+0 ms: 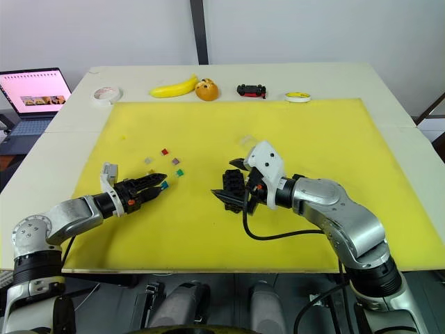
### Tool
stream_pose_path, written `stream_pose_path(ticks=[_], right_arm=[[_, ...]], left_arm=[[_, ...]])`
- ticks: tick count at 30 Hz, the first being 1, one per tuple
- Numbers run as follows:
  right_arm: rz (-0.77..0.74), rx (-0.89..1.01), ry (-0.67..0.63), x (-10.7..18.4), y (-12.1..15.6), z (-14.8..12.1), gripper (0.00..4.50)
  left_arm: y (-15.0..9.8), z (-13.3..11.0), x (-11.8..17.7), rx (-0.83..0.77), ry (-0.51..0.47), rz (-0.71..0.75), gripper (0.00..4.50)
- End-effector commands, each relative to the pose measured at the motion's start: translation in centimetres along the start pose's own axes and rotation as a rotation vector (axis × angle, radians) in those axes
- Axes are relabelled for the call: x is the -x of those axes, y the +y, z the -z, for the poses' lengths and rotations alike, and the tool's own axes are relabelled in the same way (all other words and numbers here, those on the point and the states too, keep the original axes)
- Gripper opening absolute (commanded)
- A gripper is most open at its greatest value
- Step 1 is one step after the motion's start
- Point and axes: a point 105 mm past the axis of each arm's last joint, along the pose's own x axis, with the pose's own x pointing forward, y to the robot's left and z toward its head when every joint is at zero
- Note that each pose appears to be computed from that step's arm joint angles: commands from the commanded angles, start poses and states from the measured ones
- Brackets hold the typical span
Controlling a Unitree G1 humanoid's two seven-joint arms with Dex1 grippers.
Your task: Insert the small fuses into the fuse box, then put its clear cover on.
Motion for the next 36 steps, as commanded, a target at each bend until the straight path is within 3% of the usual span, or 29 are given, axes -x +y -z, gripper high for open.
stream_pose_path(ticks=[1,11,14,15,27,31,36], right_arm=[[0.009,0.044,-0.033,0.6,-0.1,-1.1,4.5],[0.001,0.046,-0.025,0.7,0.0,-1.0,4.5],[0.001,0.045,-0.021,0.8,-0.1,-1.0,4.5],[0.004,0.044,-0.021,0.8,-0.2,-1.1,4.5],[0.017,0.043,-0.023,0.9,-0.4,-1.0,4.5],[0.016,0.044,-0.022,1.0,-0.5,-1.0,4.5],[0.016,0.036,-0.015,1.2,-0.4,-0.8,4.5]], left_arm=[[1.4,0.9,0.1,0.026,0.032,-0.041,2.74],[1.8,1.3,-0.2,0.036,0.045,-0.035,2.74],[2.1,1.4,-0.4,0.031,0.048,-0.05,1.95],[2.3,1.4,-0.3,0.033,0.051,-0.055,1.48],[2.6,1.4,-0.2,0.027,0.061,-0.064,1.48],[2.8,1.7,-0.3,0.003,0.075,-0.078,0.09],[2.8,1.3,0.0,0.007,0.049,-0.07,0.04]])
